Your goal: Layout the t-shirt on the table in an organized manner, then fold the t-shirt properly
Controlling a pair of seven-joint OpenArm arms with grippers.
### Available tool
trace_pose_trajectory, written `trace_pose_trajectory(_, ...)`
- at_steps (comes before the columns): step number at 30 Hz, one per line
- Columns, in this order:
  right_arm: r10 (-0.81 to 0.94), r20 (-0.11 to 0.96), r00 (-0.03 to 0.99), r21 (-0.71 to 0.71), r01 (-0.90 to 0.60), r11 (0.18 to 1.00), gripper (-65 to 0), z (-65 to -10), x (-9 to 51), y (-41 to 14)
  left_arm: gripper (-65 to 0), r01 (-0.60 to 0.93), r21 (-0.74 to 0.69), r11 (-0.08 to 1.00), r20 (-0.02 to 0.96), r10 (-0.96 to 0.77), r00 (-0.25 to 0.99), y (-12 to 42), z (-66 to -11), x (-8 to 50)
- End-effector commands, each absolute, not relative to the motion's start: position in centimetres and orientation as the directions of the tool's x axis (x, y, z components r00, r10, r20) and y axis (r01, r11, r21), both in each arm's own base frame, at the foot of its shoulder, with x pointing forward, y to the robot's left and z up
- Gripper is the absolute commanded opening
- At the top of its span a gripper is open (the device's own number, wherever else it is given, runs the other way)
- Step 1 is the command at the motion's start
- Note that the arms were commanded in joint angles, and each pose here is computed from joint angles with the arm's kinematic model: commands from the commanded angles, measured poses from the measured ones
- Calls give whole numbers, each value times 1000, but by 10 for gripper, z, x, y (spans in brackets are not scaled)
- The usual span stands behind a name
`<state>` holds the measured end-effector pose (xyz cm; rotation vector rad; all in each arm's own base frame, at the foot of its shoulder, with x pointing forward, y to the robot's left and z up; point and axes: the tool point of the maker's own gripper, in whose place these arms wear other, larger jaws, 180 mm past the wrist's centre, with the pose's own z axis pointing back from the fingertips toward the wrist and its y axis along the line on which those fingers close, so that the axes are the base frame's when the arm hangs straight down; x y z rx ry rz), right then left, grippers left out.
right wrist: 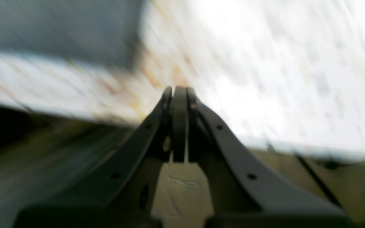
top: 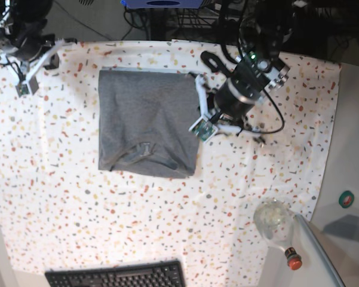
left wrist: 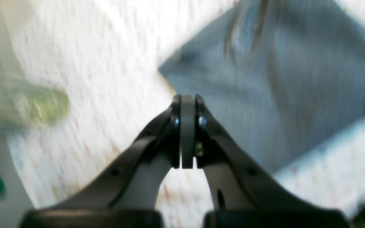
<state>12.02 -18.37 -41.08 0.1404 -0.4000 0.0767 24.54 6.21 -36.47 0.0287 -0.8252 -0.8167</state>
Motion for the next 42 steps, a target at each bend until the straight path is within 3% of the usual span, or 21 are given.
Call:
trace_pose_trajectory(1,63,383,922,121,-117,986,-650,-409,106,-187,-650,638,319,701,609,-667,428,76,-374,230)
trace_pose_trajectory(5,66,257,964,128,-102,987,-650,-420,37,-193,-650,650,229,725,453,-670,588,117,-415,145)
trace_pose_trajectory(9,59,107,993,161,-76,984,-650,-437,-18,-188,-650,667,100,738,310,-660,684,125,-439,57)
trace_pose_trajectory(15,223,-210,952,199,-182,963,-650,-528,-82,-193,-650,594,-155,789,240,-553,798,79,-509,-51)
trace_pose_trajectory(17,209,-252,945,190,-163,968,-650,-560,-95,-192,-650,569,-192,800,216,-531,819,77,-548,-82)
trace_pose_trajectory(20,151,-234,960,166,-114,979,-650,-604,-118,-181,-650,564,-248,788,166,-539,826,86,-602,-136)
trace_pose_trajectory(23,94,-134,987,115,-78,990,-650,-639,-137,-164,-650,507,-313,803,78,-510,857,108,-625,-184)
trace_pose_trajectory(25,109,-58,992,80,-104,991,-650,-643,-146,-159,-650,501,-275,821,324,-412,852,86,-631,-98)
trace_pose_trajectory(26,129,11,992,86,-130,988,-650,-643,-140,-147,-650,487,-259,834,407,-363,838,83,-628,-72)
trace_pose_trajectory(27,141,92,986,118,-152,981,-650,-643,-126,-128,-650,465,-241,852,417,-342,842,93,-627,-69)
trace_pose_trajectory(28,160,147,976,135,-180,974,-650,-641,-119,-119,-650,430,-219,876,385,-327,863,111,-628,-77)
trace_pose_trajectory(31,202,133,970,153,-221,963,-650,-638,-134,-115,-650,353,-189,916,246,-304,920,142,-627,-124)
trace_pose_trajectory(42,209,203,956,143,-241,960,-650,-638,-107,-131,-650,358,-151,921,164,-334,928,156,-641,-104)
